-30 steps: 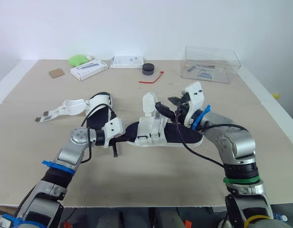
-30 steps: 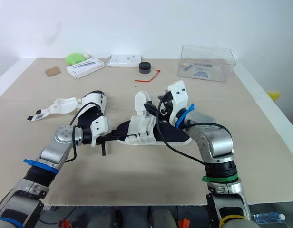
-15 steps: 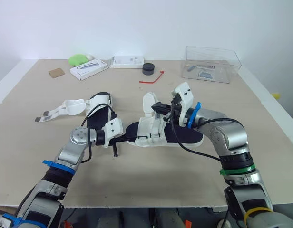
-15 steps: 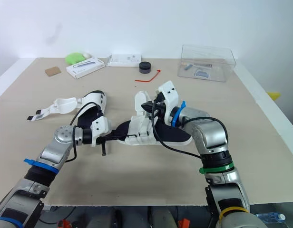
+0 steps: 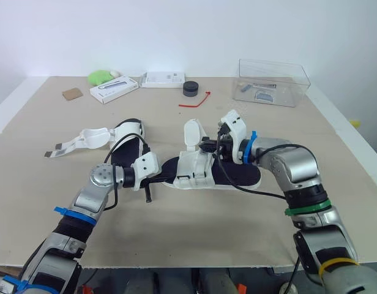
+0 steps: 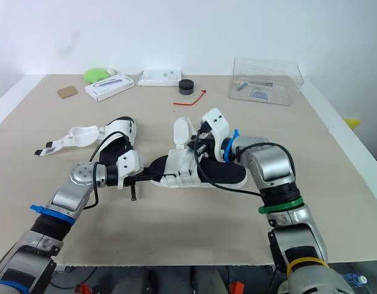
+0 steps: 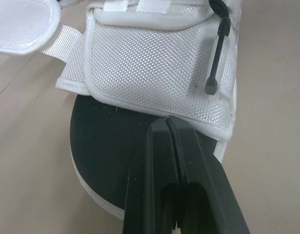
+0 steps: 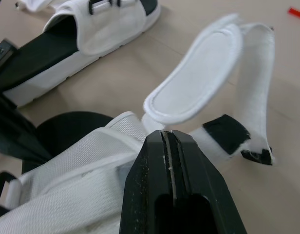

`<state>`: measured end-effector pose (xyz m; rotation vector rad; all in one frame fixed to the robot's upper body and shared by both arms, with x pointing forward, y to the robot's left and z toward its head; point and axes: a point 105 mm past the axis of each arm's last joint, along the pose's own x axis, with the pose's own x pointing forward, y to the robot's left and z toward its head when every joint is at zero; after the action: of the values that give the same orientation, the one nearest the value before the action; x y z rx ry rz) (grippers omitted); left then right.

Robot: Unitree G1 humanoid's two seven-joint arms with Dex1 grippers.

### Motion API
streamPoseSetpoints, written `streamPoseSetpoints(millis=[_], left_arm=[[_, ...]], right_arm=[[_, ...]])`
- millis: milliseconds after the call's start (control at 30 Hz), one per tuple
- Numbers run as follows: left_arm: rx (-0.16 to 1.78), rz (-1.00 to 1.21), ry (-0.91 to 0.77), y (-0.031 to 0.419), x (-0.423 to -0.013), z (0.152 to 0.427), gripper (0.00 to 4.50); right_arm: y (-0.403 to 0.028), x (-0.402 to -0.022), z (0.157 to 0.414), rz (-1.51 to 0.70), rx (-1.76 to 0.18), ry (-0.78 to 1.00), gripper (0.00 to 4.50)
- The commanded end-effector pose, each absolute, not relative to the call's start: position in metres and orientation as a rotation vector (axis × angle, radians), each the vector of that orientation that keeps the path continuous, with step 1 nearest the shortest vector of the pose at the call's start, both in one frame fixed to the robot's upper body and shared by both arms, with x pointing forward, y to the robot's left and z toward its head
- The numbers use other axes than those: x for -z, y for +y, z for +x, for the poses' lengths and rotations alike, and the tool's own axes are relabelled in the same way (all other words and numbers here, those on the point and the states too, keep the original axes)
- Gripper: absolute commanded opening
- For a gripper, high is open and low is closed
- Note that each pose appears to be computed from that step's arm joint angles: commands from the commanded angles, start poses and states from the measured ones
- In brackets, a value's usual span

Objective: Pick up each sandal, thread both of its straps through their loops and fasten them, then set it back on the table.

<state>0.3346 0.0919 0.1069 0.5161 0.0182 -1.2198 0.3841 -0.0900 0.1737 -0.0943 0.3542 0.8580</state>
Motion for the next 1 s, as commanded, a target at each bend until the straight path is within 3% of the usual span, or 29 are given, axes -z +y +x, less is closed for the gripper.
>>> streamPoseSetpoints(millis=[33, 267, 300, 1000], left_arm=[[1.213, 0.531, 0.113, 0.097, -0.086, 0.333, 0.00], [1.215, 0.535, 0.108, 0.097, -0.088, 0.333, 0.00], [1.214, 0.536, 0.108, 0.097, -0.088, 0.333, 0.00], [1.181, 0.535, 0.119, 0.105, -0.086, 0.330, 0.00]], right_arm=[[-0.087, -0.204, 0.390, 0.013, -0.874, 0.331, 0.98], [-0.080, -0.210, 0.402, 0.082, -0.877, 0.372, 4.23], [-0.080, -0.209, 0.403, 0.090, -0.875, 0.382, 4.43], [-0.034, -0.201, 0.405, 0.219, -1.027, 0.502, 4.43]])
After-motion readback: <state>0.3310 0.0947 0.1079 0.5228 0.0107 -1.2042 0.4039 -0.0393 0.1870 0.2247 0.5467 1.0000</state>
